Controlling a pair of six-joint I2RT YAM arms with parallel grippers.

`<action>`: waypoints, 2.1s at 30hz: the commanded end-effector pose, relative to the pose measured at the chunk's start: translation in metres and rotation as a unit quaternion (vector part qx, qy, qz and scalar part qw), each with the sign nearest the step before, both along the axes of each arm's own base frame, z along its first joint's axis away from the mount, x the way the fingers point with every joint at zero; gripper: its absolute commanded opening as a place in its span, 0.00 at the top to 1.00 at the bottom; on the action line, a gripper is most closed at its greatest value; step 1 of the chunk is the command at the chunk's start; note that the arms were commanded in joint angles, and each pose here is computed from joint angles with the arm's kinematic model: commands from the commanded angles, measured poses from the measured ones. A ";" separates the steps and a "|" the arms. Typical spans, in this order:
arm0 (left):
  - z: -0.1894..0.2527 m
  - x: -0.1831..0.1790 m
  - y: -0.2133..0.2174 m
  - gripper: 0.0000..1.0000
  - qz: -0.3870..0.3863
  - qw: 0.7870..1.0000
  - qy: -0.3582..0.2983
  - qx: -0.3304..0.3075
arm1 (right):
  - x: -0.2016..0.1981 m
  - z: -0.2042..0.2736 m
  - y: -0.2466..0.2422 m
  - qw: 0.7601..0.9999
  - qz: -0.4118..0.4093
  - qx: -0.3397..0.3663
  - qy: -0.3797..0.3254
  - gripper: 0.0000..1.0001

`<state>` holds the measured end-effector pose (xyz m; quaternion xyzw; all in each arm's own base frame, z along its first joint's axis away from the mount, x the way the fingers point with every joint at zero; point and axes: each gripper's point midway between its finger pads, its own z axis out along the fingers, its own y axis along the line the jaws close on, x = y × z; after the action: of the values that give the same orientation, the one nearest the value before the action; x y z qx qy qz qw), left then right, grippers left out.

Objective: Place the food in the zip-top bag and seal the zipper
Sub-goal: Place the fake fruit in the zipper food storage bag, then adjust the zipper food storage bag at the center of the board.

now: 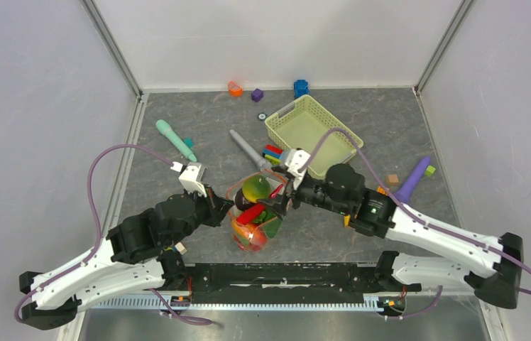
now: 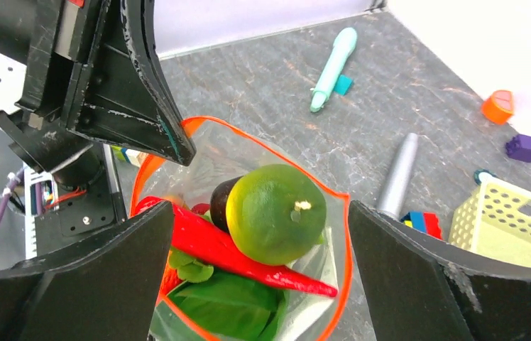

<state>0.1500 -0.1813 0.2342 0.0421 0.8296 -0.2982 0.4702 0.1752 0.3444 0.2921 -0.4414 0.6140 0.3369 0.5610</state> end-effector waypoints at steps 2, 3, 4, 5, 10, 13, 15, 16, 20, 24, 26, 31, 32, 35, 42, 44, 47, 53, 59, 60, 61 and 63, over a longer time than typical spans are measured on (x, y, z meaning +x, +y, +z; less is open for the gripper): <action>0.012 0.000 -0.002 0.97 0.006 1.000 0.000 -0.025 | 0.014 0.009 -0.036 0.992 -0.106 0.057 0.022 0.02; 0.011 0.000 -0.002 0.97 0.006 1.000 0.000 -0.025 | 0.019 0.004 -0.043 0.990 -0.130 0.051 0.031 0.02; 0.011 0.000 -0.003 0.97 0.004 1.000 0.001 -0.025 | 0.024 -0.001 -0.049 0.986 -0.155 0.045 0.036 0.02; 0.012 -0.001 -0.003 0.97 0.002 1.000 0.001 -0.026 | 0.026 -0.013 -0.055 0.984 -0.171 0.024 0.045 0.04; 0.010 -0.001 -0.004 0.97 0.000 1.000 0.003 -0.025 | 0.034 -0.053 -0.063 0.973 -0.215 -0.034 0.080 0.14; 0.009 -0.002 -0.006 0.97 -0.004 1.000 0.006 -0.024 | 0.035 -0.069 -0.057 0.970 -0.216 -0.051 0.098 0.32; 0.009 -0.003 -0.009 0.97 -0.011 1.000 0.009 -0.023 | 0.034 -0.072 -0.051 0.971 -0.208 -0.056 0.105 0.49; 0.009 -0.004 -0.011 0.97 -0.015 1.000 0.009 -0.022 | 0.034 -0.072 -0.050 0.970 -0.210 -0.053 0.109 0.57; 0.011 -0.004 -0.024 0.96 -0.034 0.999 0.011 -0.024 | 0.032 -0.060 -0.051 0.969 -0.214 -0.010 0.122 0.99; 0.025 -0.010 -0.058 0.96 -0.107 0.994 0.004 -0.034 | 0.027 -0.045 -0.058 0.961 -0.227 0.038 0.153 1.00; 0.032 -0.013 -0.077 0.96 -0.144 0.989 0.001 -0.036 | 0.023 -0.038 -0.060 0.958 -0.228 0.053 0.167 1.00; 0.046 -0.006 -0.119 0.97 -0.195 0.980 -0.012 -0.032 | 0.022 -0.023 -0.077 0.947 -0.260 0.061 0.180 1.00; 0.048 -0.005 -0.126 0.97 -0.204 0.978 -0.017 -0.031 | 0.025 -0.022 -0.082 0.943 -0.274 0.059 0.177 1.00; 0.053 -0.001 -0.147 0.95 -0.233 0.971 -0.039 -0.031 | 0.029 -0.033 -0.098 0.924 -0.323 0.063 0.192 0.99; 0.044 0.012 -0.182 0.93 -0.263 0.963 -0.056 -0.018 | 0.034 -0.043 -0.118 0.887 -0.391 0.093 0.227 1.00; 0.048 0.013 -0.189 0.93 -0.272 0.960 -0.063 -0.020 | 0.036 -0.039 -0.129 0.876 -0.415 0.093 0.226 1.00; 0.061 0.016 -0.190 0.94 -0.276 0.958 -0.078 -0.019 | 0.036 -0.030 -0.149 0.861 -0.452 0.083 0.219 1.00; 0.081 0.025 -0.183 0.94 -0.277 0.957 -0.091 -0.007 | 0.029 -0.002 -0.159 0.865 -0.446 0.073 0.219 1.00; 0.079 0.036 -0.183 0.94 -0.291 0.953 -0.081 0.024 | 0.025 -0.009 -0.150 0.873 -0.429 0.039 0.227 0.95; 0.077 0.039 -0.181 0.95 -0.288 0.954 -0.078 0.029 | 0.026 -0.014 -0.153 0.871 -0.436 0.030 0.224 0.94; 0.075 0.040 -0.178 0.95 -0.288 0.954 -0.075 0.035 | 0.027 -0.019 -0.156 0.869 -0.443 0.024 0.220 0.93; 0.069 0.042 -0.172 0.94 -0.287 0.954 -0.071 0.047 | 0.028 -0.024 -0.160 0.866 -0.451 0.025 0.213 0.92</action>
<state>0.1891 -0.3584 0.2865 0.2894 0.7803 -0.3796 0.4040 0.2019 0.1888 0.2669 -0.0278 0.8468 0.1544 0.5082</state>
